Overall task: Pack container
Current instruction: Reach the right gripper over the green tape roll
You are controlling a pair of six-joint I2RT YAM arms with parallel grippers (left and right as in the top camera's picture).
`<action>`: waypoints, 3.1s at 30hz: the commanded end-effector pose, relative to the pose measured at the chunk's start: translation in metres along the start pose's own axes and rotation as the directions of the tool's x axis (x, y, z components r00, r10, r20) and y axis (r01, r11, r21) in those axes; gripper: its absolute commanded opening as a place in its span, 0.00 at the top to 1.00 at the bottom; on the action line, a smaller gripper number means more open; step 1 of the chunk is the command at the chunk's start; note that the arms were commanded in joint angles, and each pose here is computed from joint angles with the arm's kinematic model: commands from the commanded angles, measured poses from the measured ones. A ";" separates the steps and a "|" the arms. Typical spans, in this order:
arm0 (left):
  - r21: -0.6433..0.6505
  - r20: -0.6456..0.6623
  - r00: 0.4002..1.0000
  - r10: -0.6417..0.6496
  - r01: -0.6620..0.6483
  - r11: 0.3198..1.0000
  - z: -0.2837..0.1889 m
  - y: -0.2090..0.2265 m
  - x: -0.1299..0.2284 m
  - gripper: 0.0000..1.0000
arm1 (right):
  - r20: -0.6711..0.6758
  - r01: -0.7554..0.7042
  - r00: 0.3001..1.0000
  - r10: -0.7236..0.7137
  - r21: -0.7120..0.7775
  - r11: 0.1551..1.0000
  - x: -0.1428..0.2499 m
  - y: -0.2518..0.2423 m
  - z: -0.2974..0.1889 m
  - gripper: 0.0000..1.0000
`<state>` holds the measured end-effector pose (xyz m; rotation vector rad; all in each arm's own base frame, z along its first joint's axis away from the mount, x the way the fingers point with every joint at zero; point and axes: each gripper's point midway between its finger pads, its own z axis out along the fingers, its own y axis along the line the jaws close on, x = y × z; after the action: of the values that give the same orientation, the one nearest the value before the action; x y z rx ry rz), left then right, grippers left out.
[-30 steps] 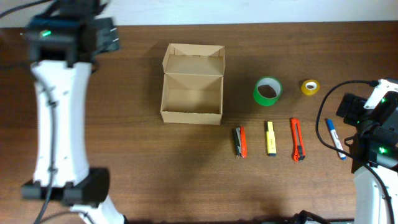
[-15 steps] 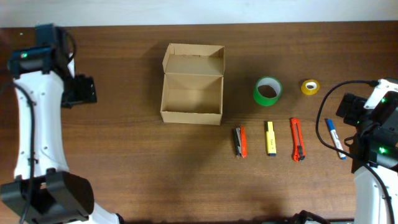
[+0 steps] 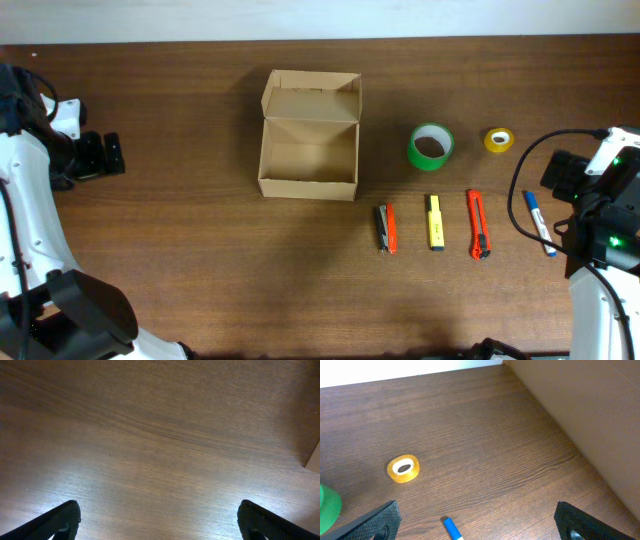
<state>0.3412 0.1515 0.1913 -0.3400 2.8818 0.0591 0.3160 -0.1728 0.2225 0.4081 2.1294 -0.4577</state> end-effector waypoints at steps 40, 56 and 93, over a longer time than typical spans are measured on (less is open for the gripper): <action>0.024 0.018 1.000 0.021 -0.022 0.999 -0.003 -0.004 -0.001 0.00 | -0.180 -0.255 0.967 0.182 -0.601 0.758 0.008 0.106 -0.042 0.00; 0.024 0.018 1.000 0.021 -0.022 0.999 -0.003 -0.004 -0.001 0.00 | -0.408 -0.113 0.904 -0.126 -0.513 0.851 -0.056 0.162 0.004 0.14; 0.024 0.018 1.000 0.021 -0.022 0.999 -0.003 -0.004 -0.001 0.00 | -0.718 0.037 0.600 -0.352 -0.415 0.909 0.090 0.231 0.110 0.28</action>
<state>0.3422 0.1493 0.1914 -0.3311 2.8789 0.0403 0.4482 -0.0144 0.0562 0.1557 3.0696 0.0743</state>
